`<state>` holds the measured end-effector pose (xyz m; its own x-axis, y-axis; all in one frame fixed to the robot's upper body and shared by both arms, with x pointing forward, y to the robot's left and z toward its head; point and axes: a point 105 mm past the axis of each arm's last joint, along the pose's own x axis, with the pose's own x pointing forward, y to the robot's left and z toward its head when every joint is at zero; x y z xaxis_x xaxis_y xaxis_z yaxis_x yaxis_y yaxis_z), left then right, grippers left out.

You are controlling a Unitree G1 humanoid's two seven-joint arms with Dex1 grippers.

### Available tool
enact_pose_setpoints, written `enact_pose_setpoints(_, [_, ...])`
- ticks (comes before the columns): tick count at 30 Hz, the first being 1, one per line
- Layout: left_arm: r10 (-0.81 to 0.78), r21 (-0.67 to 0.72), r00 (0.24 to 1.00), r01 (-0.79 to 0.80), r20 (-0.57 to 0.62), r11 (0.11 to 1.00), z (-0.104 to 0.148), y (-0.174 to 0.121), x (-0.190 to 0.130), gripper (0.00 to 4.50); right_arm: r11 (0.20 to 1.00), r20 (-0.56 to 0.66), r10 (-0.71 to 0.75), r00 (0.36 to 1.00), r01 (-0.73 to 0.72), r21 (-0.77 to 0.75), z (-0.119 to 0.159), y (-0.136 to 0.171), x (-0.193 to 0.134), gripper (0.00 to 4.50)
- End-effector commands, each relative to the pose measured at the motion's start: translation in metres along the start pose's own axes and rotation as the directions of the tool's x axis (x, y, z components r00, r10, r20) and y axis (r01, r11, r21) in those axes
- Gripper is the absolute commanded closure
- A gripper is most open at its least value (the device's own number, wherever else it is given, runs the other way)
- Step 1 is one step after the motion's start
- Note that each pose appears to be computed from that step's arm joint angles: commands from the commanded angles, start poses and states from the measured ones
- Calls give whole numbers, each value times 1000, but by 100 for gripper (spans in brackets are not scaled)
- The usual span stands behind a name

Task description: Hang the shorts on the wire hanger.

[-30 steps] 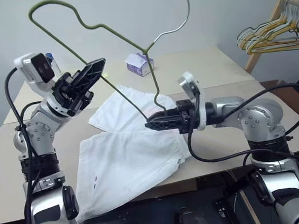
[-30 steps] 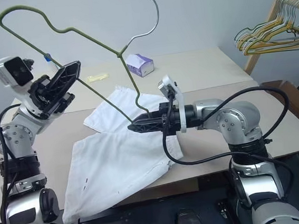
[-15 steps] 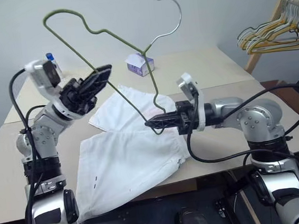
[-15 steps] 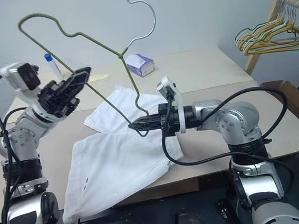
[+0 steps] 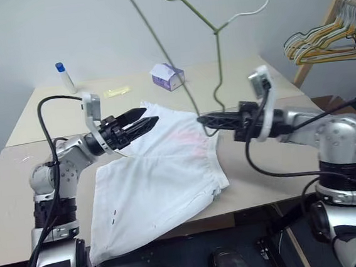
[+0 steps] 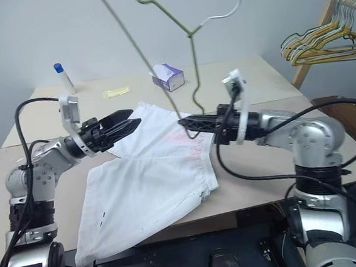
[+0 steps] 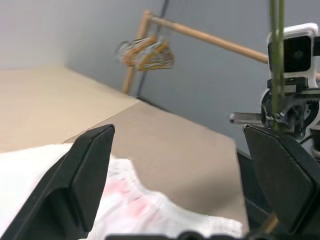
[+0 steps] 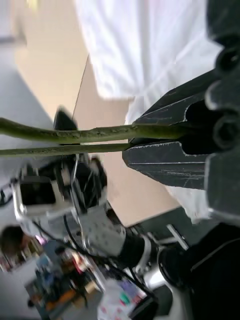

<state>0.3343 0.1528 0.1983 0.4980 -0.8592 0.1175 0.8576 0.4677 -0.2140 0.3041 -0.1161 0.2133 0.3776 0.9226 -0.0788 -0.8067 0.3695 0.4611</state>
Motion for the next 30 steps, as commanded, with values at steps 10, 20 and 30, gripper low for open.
enact_pose_setpoints(10, [-9,394,874,229,-486,890,-54,-14,-15,3,811,-372,-131,919,315,493,-92,-24,-118,450])
enact_pose_setpoints(20, [-49,406,855,295,-517,865,-63,-20,-14,3,714,-468,-161,869,430,553,-129,-41,-153,450])
enact_pose_setpoints(30, [1,436,868,248,-497,865,-58,-12,-15,3,727,-423,-162,892,398,560,-133,-58,-138,450])
